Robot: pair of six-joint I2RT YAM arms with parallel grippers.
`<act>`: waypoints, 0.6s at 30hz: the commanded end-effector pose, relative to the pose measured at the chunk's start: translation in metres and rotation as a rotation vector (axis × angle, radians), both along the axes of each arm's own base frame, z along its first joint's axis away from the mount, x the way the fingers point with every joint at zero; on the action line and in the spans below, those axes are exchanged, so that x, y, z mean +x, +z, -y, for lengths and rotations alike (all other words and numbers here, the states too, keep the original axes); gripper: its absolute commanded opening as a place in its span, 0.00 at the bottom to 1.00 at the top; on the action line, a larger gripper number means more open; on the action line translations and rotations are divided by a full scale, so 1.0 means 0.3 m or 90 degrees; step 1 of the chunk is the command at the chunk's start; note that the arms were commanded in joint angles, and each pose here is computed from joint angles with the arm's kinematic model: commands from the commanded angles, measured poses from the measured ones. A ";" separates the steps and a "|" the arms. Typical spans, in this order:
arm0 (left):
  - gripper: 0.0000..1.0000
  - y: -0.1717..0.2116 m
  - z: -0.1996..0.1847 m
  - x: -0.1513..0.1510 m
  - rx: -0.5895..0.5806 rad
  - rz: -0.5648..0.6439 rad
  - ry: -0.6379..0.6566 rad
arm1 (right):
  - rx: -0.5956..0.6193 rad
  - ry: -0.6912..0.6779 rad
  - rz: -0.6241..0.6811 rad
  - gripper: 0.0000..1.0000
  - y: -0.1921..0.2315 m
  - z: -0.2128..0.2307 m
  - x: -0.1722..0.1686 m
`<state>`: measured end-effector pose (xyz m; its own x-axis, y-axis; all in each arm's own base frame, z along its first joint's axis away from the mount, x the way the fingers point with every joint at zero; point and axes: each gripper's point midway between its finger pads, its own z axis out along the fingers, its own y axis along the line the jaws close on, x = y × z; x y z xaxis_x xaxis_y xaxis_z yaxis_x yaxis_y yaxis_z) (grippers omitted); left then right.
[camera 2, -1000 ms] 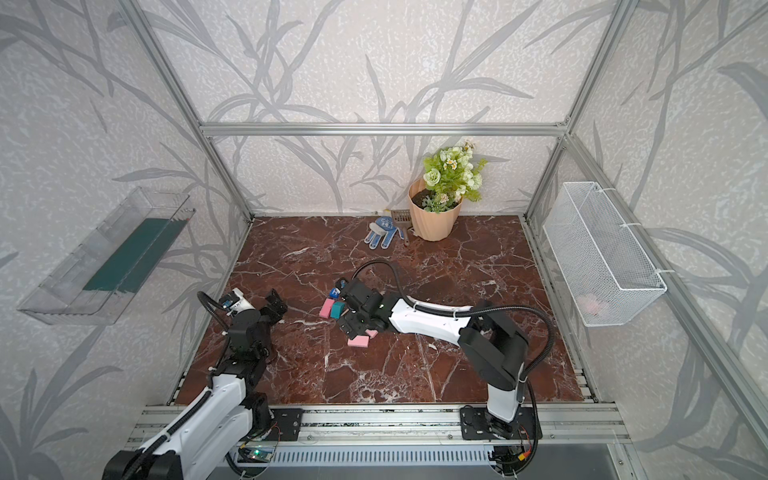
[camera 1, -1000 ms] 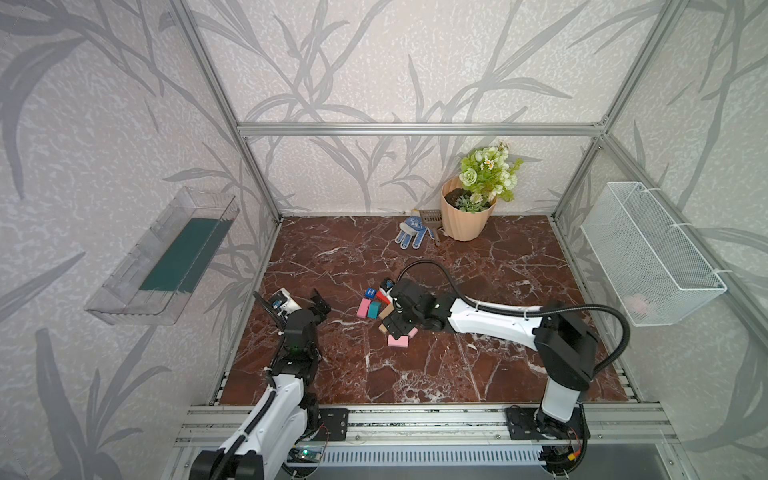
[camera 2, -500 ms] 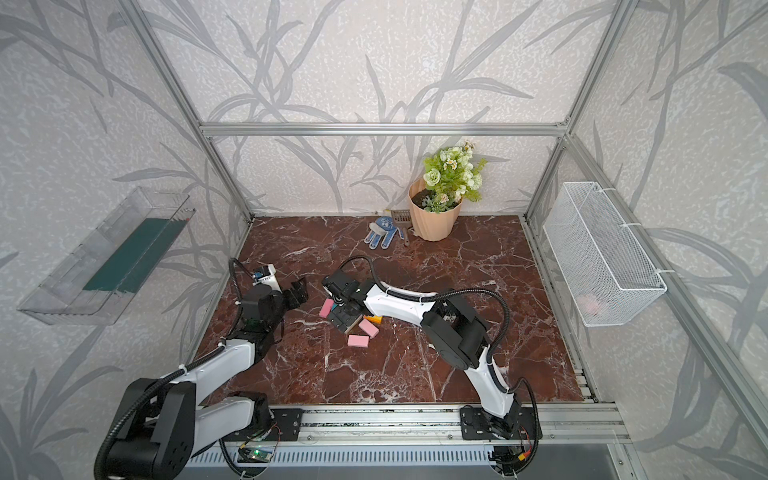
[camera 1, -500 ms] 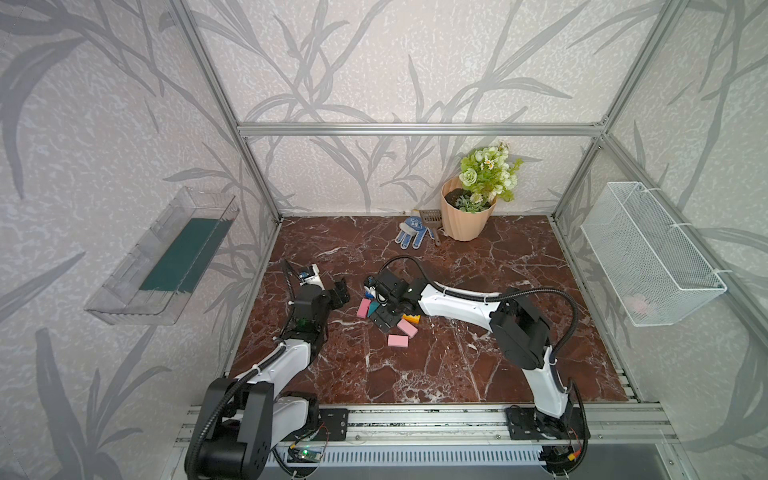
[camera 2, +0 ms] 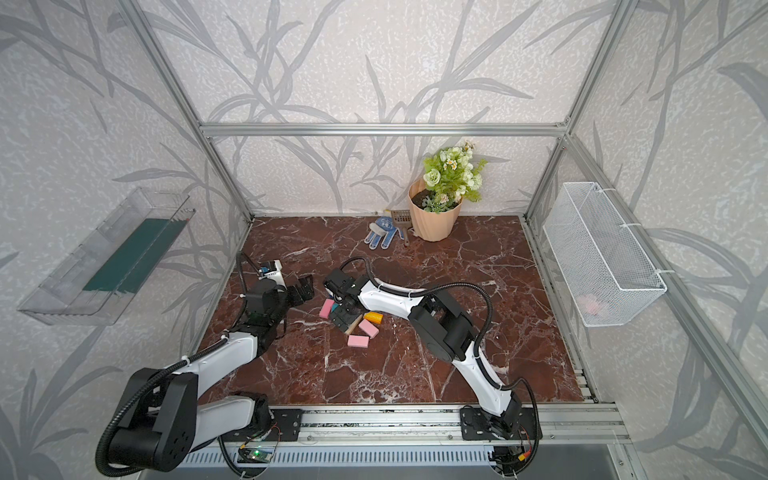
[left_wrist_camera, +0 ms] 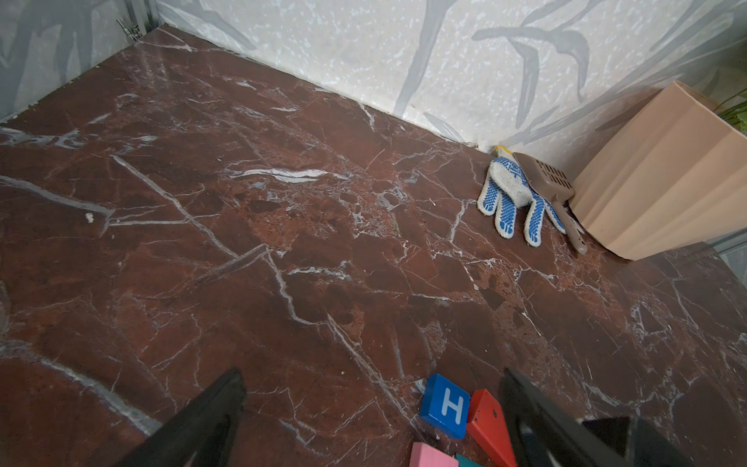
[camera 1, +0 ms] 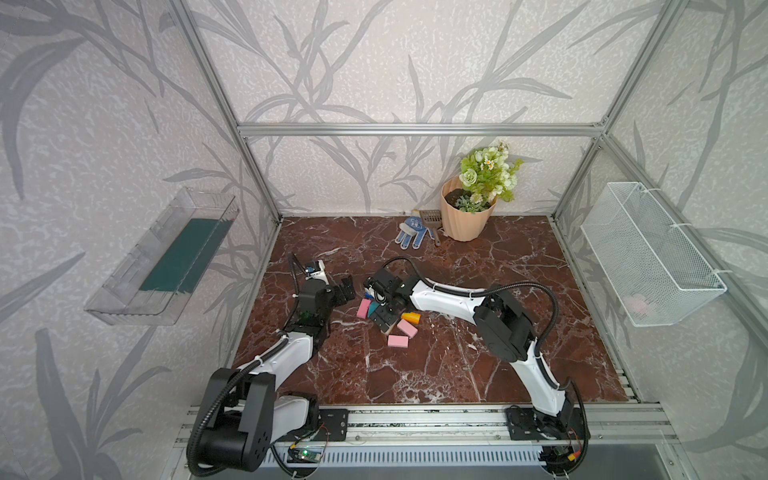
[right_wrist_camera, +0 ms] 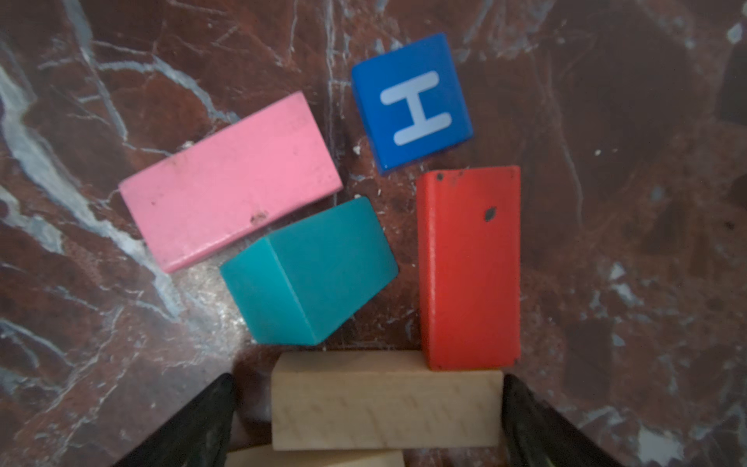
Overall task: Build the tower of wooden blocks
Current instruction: 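Grasp a plain beige wood bar with the right gripper and lift it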
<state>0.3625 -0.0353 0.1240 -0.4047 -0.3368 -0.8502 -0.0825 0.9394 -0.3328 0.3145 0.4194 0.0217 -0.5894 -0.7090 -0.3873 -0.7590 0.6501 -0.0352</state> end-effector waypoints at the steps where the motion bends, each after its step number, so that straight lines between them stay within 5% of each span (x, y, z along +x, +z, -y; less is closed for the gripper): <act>1: 0.99 0.009 -0.001 0.002 0.011 0.001 0.001 | -0.041 0.007 -0.022 0.99 -0.041 0.034 -0.018; 18: 0.99 -0.008 0.002 0.019 0.021 -0.023 0.005 | -0.051 -0.013 -0.023 0.78 -0.020 0.021 0.001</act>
